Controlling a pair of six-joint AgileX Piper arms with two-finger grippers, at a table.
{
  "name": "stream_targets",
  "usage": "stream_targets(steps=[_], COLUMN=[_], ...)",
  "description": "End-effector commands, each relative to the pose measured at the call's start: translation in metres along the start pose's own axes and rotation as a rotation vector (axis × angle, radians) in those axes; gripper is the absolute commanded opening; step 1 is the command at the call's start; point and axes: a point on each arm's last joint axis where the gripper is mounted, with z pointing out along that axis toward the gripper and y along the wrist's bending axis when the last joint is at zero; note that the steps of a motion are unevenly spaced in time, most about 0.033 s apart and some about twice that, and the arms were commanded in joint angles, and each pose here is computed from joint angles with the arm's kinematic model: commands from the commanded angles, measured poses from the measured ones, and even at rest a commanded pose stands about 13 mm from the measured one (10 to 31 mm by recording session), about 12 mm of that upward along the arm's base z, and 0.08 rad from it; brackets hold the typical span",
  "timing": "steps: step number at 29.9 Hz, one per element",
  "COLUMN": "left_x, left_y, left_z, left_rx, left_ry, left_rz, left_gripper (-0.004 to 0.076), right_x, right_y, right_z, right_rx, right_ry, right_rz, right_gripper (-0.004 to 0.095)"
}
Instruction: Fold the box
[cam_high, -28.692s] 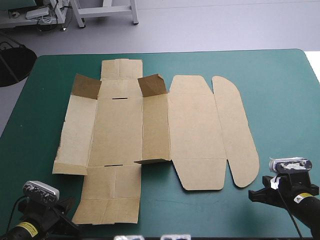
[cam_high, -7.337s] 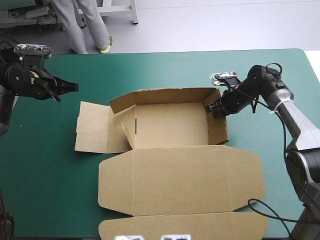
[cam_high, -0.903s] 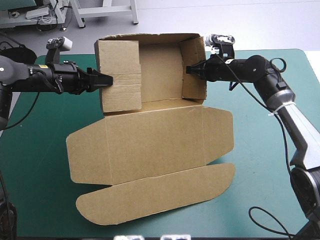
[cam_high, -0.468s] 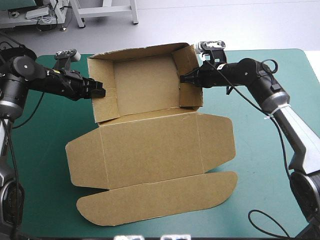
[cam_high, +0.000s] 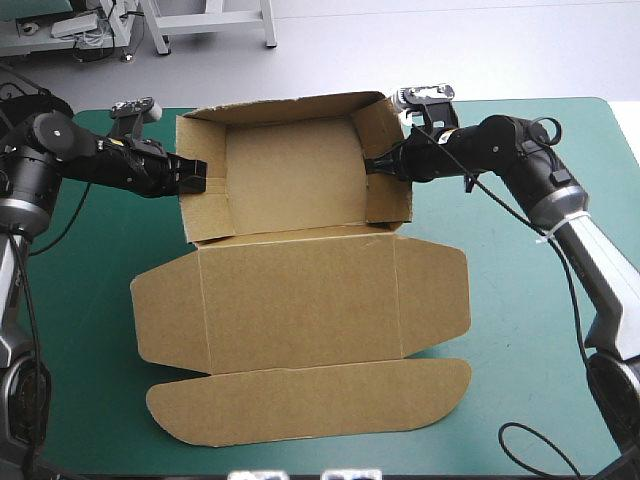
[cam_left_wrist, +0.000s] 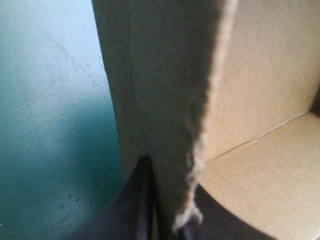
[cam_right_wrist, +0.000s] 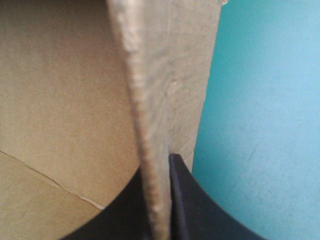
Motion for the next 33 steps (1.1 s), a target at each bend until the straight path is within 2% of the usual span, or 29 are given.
stream_targets(steps=[1,4,9,14,23,33], left_x=[-0.012,-0.01,-0.002,0.007,0.026,0.029], left_y=[-0.037,-0.052,-0.071,-0.086,-0.105,-0.102], left_z=[-0.021,-0.012,0.018,0.056,0.122,0.152], left_rx=[0.152,0.14,-0.015,-0.111,-0.173,-0.179], left_ry=[-0.163,-0.15,-0.054,0.051,0.202,0.23], left_rz=[-0.003,0.025,0.088,0.116,0.142,0.141], left_gripper=[-0.0009,-0.0009,-0.0009,-0.0009,-0.0009,-0.0009], right_x=[0.001,0.007,0.021,0.034,0.047,0.058], right_y=[0.011,0.006,-0.004,-0.013,-0.007,-0.014], right_z=[-0.025,-0.026,-0.022,-0.003,0.039,0.08], right_rx=[0.014,0.061,0.153,0.171,0.168,0.192], right_ry=[0.043,0.118,0.279,0.426,0.501,0.536], right_rz=[-0.025,-0.02,0.005,0.058,0.052,0.105], right_gripper=[-0.0007,-0.0007,-0.0007,-0.0007,-0.0007,-0.0007])
